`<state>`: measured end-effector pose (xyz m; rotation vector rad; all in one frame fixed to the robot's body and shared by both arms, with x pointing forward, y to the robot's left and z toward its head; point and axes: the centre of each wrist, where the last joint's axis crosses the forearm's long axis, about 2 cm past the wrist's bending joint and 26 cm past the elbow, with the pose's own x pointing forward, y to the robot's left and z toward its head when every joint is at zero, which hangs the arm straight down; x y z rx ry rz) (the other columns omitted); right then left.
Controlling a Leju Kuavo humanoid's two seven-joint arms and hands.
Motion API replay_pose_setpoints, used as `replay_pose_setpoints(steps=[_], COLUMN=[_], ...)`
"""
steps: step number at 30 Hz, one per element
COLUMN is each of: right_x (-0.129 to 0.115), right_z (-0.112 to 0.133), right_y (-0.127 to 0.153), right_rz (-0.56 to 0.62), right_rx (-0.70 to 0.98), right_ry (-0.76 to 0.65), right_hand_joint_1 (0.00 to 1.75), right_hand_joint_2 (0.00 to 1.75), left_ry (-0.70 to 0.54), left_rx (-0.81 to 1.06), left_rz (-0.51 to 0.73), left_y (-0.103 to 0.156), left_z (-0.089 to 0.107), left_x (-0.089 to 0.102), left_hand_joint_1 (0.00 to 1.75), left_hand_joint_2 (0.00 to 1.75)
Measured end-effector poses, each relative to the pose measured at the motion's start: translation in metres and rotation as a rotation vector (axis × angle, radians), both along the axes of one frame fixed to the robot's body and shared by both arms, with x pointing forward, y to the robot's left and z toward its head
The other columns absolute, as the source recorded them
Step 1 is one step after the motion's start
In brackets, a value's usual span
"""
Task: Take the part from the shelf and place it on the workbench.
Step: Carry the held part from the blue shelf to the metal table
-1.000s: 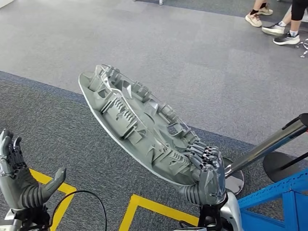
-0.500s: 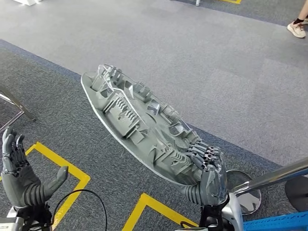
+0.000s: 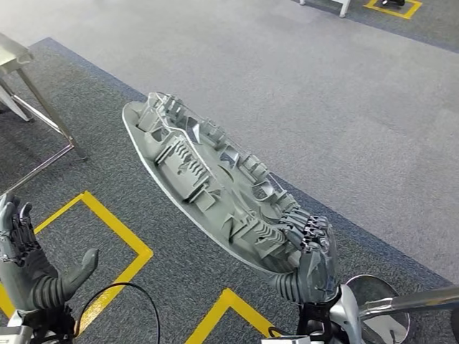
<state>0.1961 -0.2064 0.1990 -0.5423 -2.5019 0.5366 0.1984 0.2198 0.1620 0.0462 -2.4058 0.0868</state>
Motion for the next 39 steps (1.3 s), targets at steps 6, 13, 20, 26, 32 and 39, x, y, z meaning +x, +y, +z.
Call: replay_pose_setpoints(steps=[6,13,20,26,32,39], right_x=[-0.0002,-0.0003,-0.0002,0.0002,0.0015,0.0013], right_z=[-0.0003,-0.0004,-0.0008,-0.0012,-0.0003,-0.0008], right_y=[0.0000,-0.0001,-0.0019,-0.0036,-0.0043,-0.0044], right_rz=[0.001,0.001,-0.006,-0.011,-0.013,-0.011], right_rx=[-0.001,0.000,0.002,0.005,0.007,0.010], right_ry=[0.001,0.002,0.003,0.007,0.004,0.008], right_hand_joint_1=[1.75,1.75,1.75,1.75,1.75,1.75], right_hand_joint_2=[1.75,1.75,1.75,1.75,1.75,1.75], left_ry=[-0.002,-0.002,-0.004,0.001,0.004,0.003], left_rx=[-0.001,-0.001,0.000,0.001,0.000,-0.002], left_rz=[-0.002,-0.002,-0.002,0.001,0.002,0.003], left_y=[-0.0003,-0.0003,-0.0004,-0.0004,-0.0003,-0.0007], left_z=[0.0004,0.0005,0.0008,-0.0004,-0.0010,-0.0007], left_x=[0.0005,0.0007,0.0013,0.0011,0.0005,0.0009], left_hand_joint_1=[0.00,0.00,0.00,0.00,0.00,0.00], left_hand_joint_2=[1.75,1.75,1.75,1.75,1.75,1.75])
